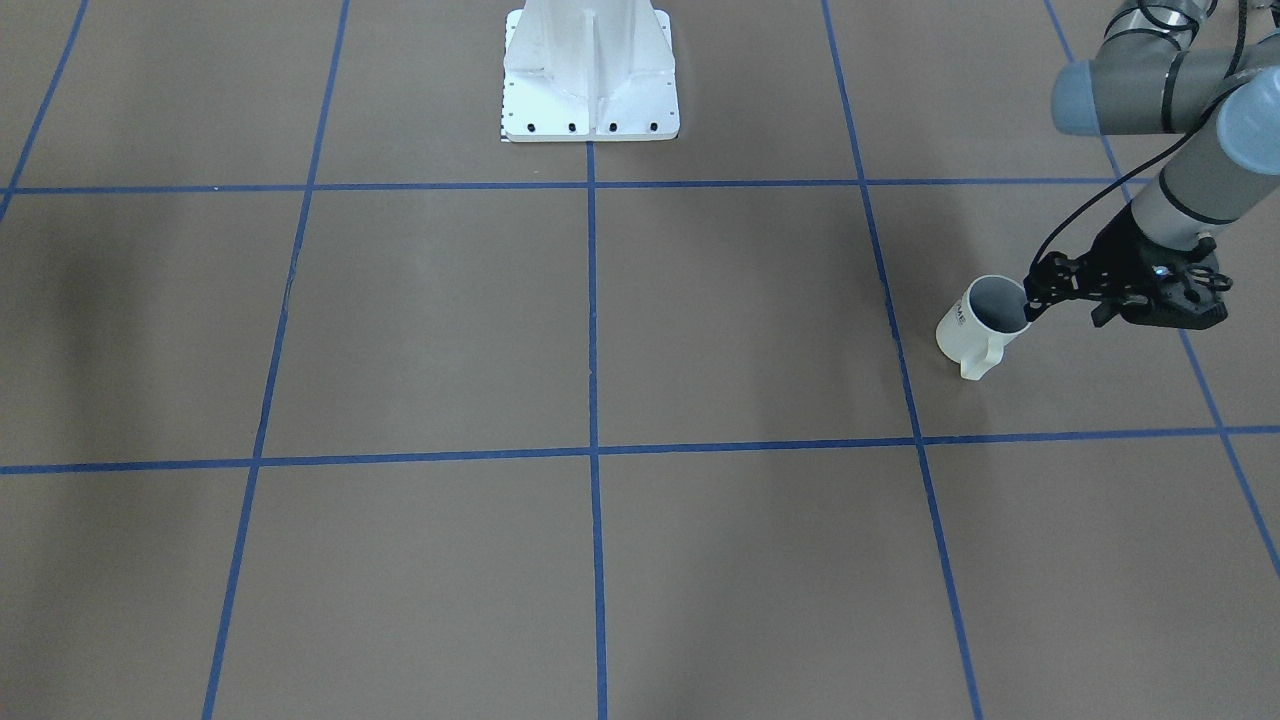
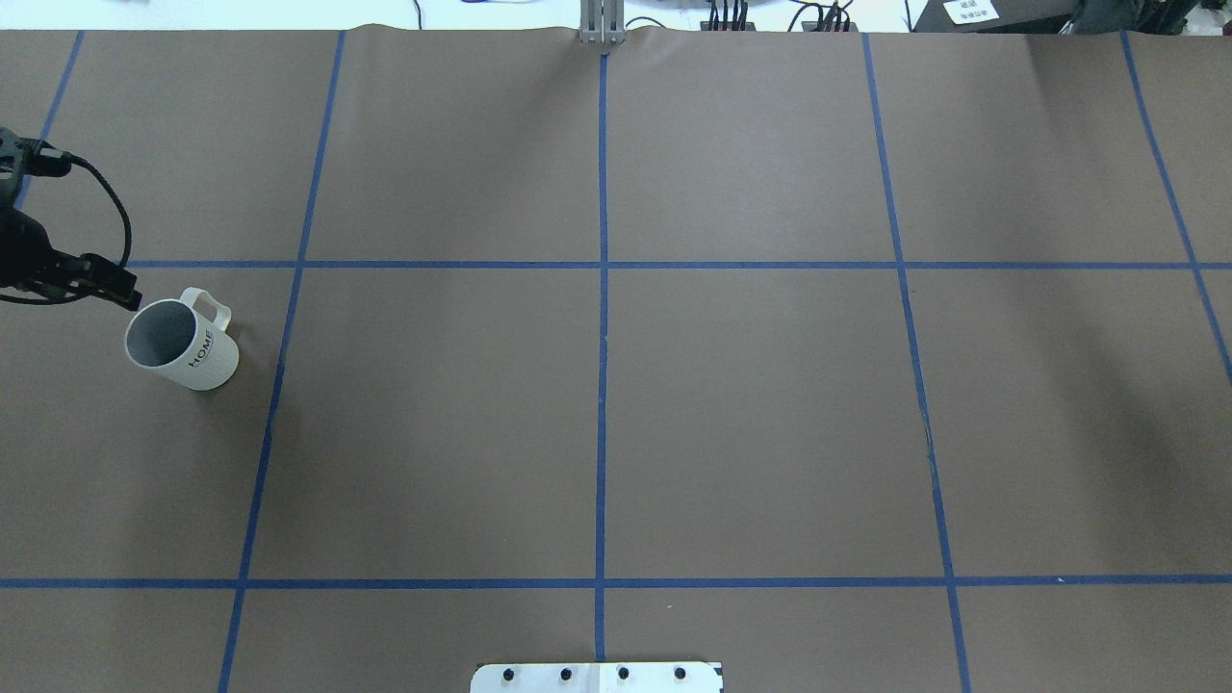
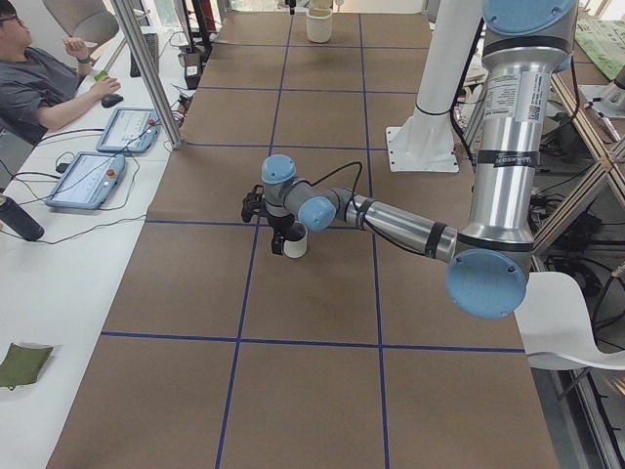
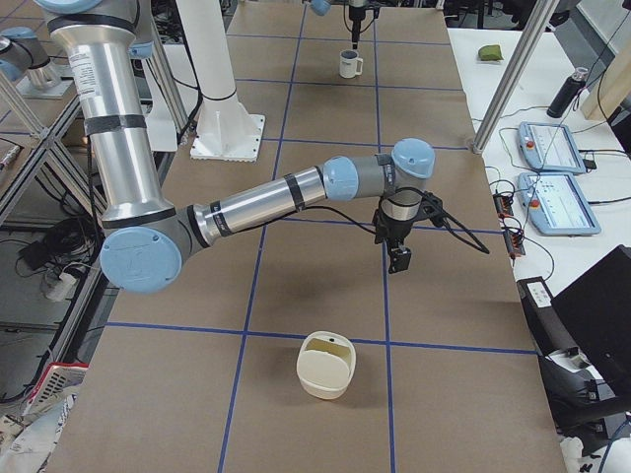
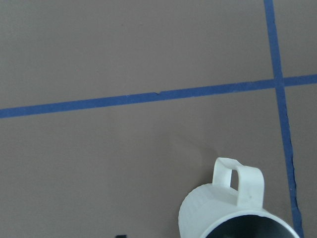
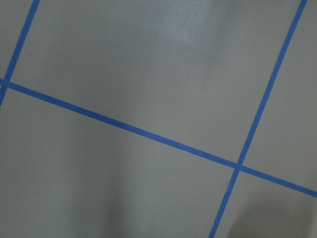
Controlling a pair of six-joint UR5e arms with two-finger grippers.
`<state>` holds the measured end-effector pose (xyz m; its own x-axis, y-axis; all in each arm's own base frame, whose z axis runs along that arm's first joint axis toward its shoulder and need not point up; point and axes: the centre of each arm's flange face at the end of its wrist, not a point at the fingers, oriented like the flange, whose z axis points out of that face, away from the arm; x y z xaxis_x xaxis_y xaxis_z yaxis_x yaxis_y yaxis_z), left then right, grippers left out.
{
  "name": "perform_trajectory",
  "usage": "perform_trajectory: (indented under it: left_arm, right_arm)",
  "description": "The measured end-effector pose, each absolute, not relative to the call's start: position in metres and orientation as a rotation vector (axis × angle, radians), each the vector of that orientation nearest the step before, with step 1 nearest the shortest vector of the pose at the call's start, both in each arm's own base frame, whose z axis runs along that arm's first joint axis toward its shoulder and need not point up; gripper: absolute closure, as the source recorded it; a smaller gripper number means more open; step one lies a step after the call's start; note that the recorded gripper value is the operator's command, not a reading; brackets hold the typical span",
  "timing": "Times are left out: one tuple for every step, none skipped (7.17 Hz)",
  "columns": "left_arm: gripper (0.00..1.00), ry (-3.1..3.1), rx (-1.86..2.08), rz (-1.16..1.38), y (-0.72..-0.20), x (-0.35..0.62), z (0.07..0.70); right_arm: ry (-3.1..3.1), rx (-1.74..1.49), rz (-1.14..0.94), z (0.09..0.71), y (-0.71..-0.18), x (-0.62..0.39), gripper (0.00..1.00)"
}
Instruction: Left arm hands cup to right arm to dump lemon
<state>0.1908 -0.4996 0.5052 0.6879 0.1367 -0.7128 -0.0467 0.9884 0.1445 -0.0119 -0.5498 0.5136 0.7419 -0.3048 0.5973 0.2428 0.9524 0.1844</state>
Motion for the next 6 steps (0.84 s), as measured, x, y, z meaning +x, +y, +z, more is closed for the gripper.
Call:
perform_trajectory:
  left_arm:
    - [0.0,0.797,0.127,0.138,-0.506,0.166,0.51]
    - [0.0,0.78,0.138,0.183,-0.513,0.134,0.517]
    - [0.0,0.754,0.15,0.23,-0.518,0.095,0.527]
    - [0.0,0.73,0.158,0.267,-0.521,0.055,0.537]
    - [0.0,0.711,0.154,0.287,-0.519,0.015,0.546]
    - [0.0,0.7,0.141,0.286,-0.509,-0.025,0.558]
  right_arm:
    - [-0.669,0.087,-0.298,0.533,-0.536,0.006,0.0]
    - [-0.668,0.076,-0.293,0.555,-0.519,0.027,0.0]
    - [-0.666,0.061,-0.276,0.58,-0.496,0.047,0.0]
    - [-0.666,0.055,-0.265,0.604,-0.472,0.058,0.0]
    - [-0.675,0.054,-0.256,0.624,-0.451,0.062,0.0]
    - [-0.693,0.048,-0.244,0.637,-0.436,0.063,0.0]
